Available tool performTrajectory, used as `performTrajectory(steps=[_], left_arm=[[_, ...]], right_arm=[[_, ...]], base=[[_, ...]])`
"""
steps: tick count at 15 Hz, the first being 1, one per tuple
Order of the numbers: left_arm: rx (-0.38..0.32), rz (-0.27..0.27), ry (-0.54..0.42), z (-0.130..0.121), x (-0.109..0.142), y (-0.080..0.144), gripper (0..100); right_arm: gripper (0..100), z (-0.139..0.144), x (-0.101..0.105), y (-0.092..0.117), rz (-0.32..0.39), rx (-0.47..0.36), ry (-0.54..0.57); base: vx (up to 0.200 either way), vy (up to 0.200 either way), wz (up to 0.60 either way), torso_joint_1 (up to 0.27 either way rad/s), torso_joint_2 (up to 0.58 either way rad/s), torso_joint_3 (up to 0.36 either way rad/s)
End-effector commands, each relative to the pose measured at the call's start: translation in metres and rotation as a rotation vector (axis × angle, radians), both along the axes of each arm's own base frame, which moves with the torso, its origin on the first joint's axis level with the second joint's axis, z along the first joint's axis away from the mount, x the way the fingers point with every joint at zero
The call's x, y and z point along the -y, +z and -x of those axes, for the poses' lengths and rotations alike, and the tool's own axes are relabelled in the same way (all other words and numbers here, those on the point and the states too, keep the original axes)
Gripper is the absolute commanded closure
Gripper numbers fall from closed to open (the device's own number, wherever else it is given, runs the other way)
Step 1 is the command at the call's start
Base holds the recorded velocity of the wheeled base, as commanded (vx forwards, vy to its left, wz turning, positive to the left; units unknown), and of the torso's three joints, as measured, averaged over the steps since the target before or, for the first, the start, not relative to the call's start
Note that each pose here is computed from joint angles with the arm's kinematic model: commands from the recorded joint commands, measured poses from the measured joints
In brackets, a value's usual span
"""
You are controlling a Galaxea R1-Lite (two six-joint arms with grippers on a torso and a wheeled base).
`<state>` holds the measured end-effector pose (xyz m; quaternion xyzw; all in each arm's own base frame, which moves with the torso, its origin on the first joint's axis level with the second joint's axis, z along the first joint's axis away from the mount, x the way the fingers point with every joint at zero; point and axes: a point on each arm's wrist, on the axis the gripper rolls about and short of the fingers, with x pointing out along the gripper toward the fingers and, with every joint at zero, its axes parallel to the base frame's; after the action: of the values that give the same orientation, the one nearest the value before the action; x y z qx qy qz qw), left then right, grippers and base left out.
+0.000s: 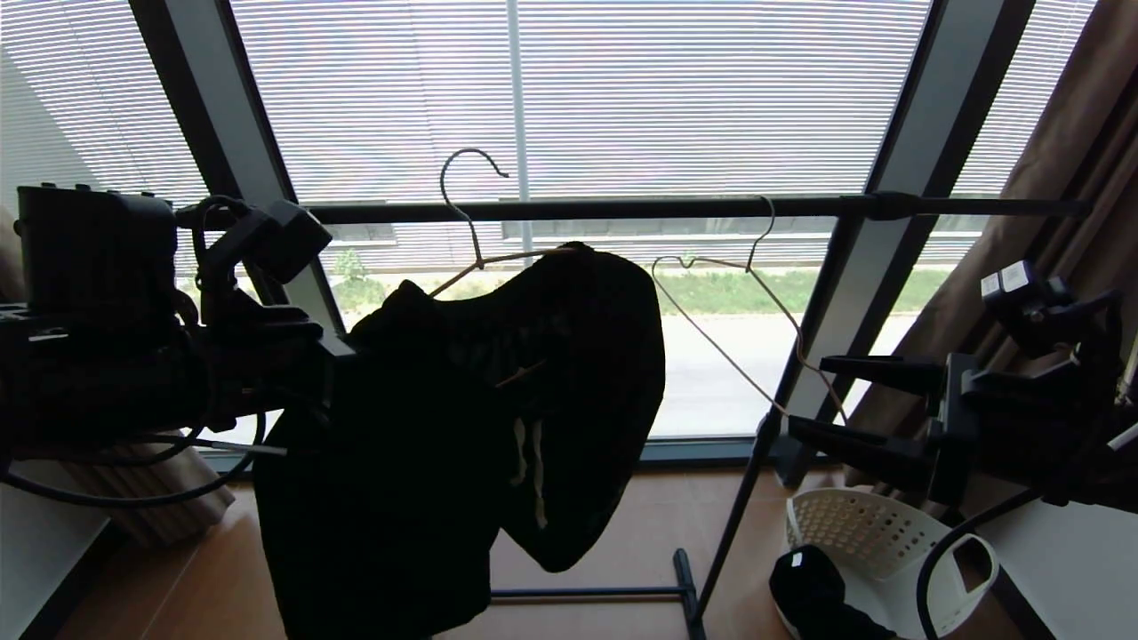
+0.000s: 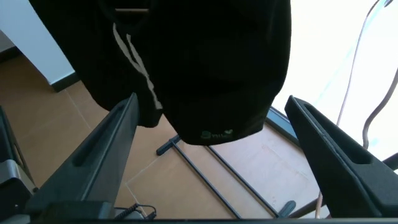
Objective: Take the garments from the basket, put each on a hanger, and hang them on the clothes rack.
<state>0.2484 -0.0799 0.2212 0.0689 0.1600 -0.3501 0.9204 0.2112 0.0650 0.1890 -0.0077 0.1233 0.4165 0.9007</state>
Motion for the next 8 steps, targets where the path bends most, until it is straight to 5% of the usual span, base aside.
performTrajectory(steps=[1, 4, 8], left_arm=[[-0.073, -0.044, 0.028, -0.029, 0.026, -0.027, 100], [-0.113, -0.020, 0.096, -0.049, 0.044, -0.035, 100], [-0.081, 0.000, 0.109, -0.069, 0.052, -0.048, 100]], right_arm=[[0, 0.001, 0.000, 0.004, -0.004, 0.017, 0.002], [0, 0.001, 0.000, 0.005, -0.004, 0.019, 0.000], [0, 0.000, 0.000, 0.003, -0.003, 0.013, 0.000]], base=[[0.000, 0.000, 0.00, 0.000, 0.00, 0.000], [0.000, 0.000, 0.00, 0.000, 0.00, 0.000], [0.000, 0.000, 0.00, 0.000, 0.00, 0.000]])
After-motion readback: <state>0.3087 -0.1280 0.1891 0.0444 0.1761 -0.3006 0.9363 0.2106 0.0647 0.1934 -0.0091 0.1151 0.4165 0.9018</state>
